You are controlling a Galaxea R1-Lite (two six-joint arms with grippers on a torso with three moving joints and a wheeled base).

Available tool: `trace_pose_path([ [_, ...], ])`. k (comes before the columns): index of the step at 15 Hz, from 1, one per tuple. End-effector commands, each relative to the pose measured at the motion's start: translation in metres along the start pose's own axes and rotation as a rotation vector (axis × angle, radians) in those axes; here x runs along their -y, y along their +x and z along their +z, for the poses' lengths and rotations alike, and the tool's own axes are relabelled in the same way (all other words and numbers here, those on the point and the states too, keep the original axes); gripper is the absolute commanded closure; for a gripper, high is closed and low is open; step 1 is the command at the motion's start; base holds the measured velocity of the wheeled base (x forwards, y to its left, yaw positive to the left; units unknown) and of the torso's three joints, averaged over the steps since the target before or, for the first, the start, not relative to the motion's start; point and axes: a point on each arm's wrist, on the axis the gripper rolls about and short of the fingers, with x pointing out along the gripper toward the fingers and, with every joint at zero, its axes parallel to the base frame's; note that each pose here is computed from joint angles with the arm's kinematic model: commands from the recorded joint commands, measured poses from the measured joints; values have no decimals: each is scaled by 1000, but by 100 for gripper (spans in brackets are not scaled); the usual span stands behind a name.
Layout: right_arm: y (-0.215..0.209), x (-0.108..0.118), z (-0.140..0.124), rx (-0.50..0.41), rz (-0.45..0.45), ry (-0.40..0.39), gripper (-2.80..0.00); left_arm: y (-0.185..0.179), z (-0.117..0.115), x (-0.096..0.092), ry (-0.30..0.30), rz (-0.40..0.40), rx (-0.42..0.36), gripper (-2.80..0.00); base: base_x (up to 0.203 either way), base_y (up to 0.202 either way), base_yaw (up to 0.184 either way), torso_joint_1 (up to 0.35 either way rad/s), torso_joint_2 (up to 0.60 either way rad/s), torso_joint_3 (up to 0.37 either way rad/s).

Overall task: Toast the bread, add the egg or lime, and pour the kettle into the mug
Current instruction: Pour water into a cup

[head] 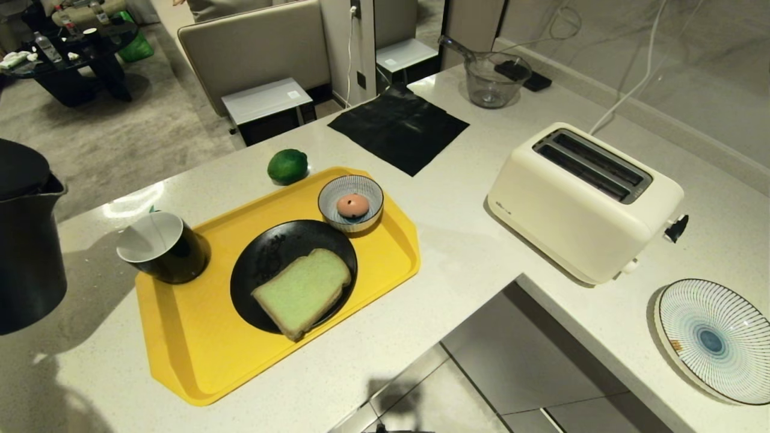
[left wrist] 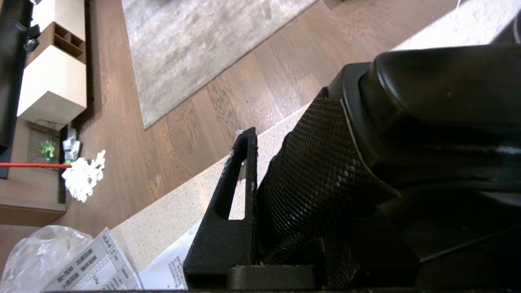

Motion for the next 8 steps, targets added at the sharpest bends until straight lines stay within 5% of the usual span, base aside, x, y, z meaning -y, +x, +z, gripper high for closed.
trace_pose_path([
  [1,2,0,-7,-26,-2,0,0,6,-9,-3,11,-2,-33,0,0,0,0,0,0,0],
  [8,2,0,-7,-26,-2,0,0,14,-12,-7,117,-20,-92,0,0,0,0,0,0,0],
])
